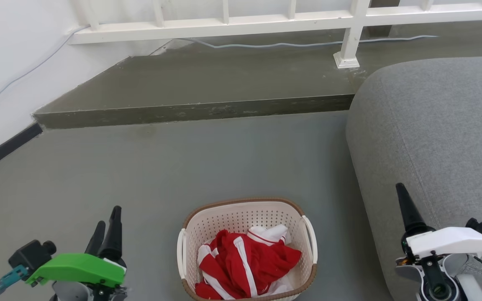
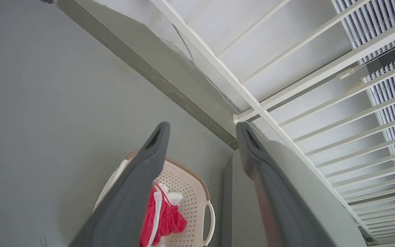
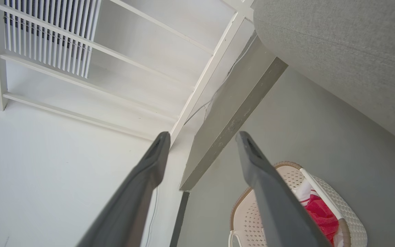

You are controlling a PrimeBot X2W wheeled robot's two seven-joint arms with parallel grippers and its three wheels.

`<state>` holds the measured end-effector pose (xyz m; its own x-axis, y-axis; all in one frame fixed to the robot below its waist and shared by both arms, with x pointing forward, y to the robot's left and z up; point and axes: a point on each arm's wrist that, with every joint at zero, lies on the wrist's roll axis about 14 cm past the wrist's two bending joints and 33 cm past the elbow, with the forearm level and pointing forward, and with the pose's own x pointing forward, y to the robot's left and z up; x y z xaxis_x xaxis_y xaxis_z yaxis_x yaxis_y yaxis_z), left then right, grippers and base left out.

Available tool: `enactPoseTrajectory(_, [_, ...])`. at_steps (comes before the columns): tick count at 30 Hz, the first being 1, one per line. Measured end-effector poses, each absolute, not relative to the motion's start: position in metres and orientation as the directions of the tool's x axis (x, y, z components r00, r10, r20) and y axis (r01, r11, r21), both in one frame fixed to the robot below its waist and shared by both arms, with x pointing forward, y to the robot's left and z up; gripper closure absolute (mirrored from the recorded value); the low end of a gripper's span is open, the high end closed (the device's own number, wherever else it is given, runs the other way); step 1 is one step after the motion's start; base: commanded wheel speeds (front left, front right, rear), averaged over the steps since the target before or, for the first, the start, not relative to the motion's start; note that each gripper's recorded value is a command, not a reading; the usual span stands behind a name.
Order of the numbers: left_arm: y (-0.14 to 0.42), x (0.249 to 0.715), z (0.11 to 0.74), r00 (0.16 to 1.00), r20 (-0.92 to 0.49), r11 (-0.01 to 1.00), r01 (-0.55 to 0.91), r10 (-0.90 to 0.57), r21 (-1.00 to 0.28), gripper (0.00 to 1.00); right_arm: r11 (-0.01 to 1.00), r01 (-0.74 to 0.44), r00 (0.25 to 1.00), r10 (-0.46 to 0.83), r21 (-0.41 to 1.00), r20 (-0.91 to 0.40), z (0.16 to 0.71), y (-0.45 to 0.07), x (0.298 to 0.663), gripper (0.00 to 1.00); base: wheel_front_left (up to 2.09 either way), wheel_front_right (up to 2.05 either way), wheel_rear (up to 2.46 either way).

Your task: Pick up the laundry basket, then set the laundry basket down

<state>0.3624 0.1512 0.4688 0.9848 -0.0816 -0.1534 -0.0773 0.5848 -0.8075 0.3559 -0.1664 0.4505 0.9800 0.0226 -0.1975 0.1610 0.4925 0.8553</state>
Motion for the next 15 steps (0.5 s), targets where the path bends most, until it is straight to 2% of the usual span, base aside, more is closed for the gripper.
enactPoseTrajectory(15, [0.141, 0.36, 0.474, 0.986, -0.136, 0.77, -0.017, -0.091, -0.638, 0.0, 0.667, 0.125, 0.978, 0.041, 0.735, -0.203, 0.448, -0.153, 0.35, 0.0, 0.0, 0.0, 0.0])
